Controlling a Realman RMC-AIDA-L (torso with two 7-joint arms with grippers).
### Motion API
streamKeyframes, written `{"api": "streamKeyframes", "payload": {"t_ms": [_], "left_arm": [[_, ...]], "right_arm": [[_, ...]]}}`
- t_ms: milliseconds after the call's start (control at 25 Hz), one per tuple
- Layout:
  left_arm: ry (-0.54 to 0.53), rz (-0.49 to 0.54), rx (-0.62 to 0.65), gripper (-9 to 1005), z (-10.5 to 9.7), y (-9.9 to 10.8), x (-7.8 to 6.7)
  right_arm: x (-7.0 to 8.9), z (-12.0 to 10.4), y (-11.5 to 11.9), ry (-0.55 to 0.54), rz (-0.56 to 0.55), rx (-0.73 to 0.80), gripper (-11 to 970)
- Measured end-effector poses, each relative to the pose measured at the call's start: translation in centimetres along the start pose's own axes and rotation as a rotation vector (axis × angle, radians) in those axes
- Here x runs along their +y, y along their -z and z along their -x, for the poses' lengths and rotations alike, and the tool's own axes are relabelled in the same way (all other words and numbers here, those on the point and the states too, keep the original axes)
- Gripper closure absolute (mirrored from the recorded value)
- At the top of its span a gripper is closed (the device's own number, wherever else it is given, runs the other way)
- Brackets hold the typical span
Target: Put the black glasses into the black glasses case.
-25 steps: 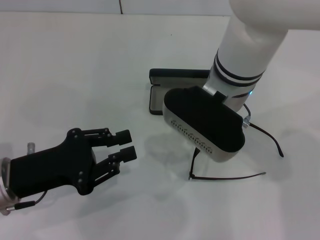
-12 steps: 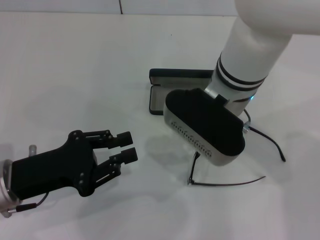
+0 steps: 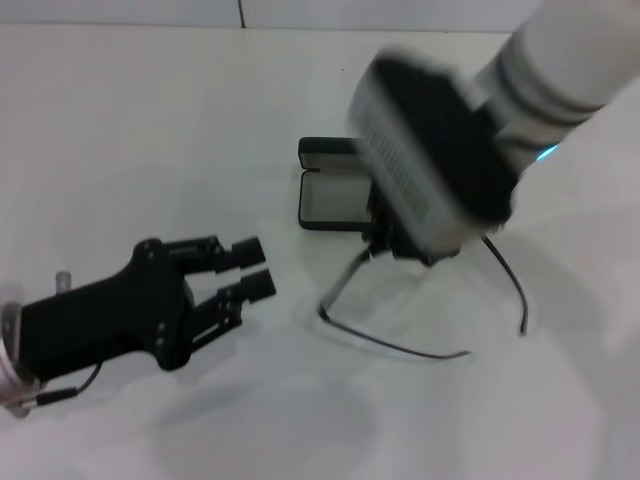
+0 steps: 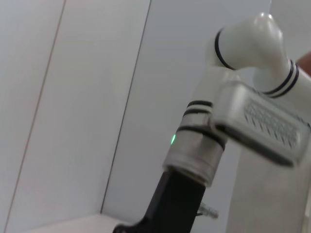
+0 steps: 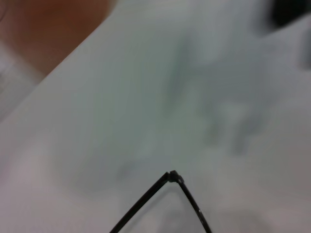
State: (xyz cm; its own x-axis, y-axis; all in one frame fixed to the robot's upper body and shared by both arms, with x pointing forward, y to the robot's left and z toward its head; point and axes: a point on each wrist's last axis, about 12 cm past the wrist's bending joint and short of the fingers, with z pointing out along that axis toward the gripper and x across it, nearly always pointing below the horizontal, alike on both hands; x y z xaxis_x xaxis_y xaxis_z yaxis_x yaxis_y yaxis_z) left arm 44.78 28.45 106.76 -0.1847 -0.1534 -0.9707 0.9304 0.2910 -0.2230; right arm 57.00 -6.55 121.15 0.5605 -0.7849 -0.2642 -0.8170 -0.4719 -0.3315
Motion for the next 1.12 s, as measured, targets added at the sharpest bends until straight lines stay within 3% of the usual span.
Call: {"api": "streamKeyframes", "payload": {"t_ms": [160, 200, 320, 400, 520, 760, 960, 1120], "left_arm": [[-0.084, -0.023, -0.081, 732, 0.9, -0.8, 0.0], [-0.107, -0.031, -0.103, 732, 1.1, -1.0, 0.0], [-0.154, -0.054, -0.175, 734, 2.0, -1.5, -0.1], [-0.173, -0.081, -0.225, 802, 2.7, -2.0, -0.1], [-0.193, -0.134, -0.276, 905, 3.5, -2.6, -0.1], [-0.183, -0.212, -0.314, 925, 4.1, -4.1, -0.3], [-0.193, -0.269, -0.338, 935, 4.3, -5.1, -0.7], [-0.199, -0.282, -0.347, 937, 4.4, -5.5, -0.8]], "right_arm": [[0.6, -2.5, 3.8, -0.242, -0.121, -0.198, 877], [1.5, -3.9, 5.1, -0.345, -0.164, -0.316, 881], [3.3, -5.9, 6.4, -0.457, -0.224, -0.471, 888], [4.9, -7.4, 6.9, -0.519, -0.275, -0.582, 890], [7.1, -8.9, 6.7, -0.579, -0.324, -0.749, 891], [10.7, -11.7, 5.1, -0.681, -0.422, -1.133, 905], [11.9, -12.9, 3.6, -0.734, -0.438, -1.313, 911], [11.6, -13.0, 2.6, -0.766, -0.426, -1.332, 911]]}}
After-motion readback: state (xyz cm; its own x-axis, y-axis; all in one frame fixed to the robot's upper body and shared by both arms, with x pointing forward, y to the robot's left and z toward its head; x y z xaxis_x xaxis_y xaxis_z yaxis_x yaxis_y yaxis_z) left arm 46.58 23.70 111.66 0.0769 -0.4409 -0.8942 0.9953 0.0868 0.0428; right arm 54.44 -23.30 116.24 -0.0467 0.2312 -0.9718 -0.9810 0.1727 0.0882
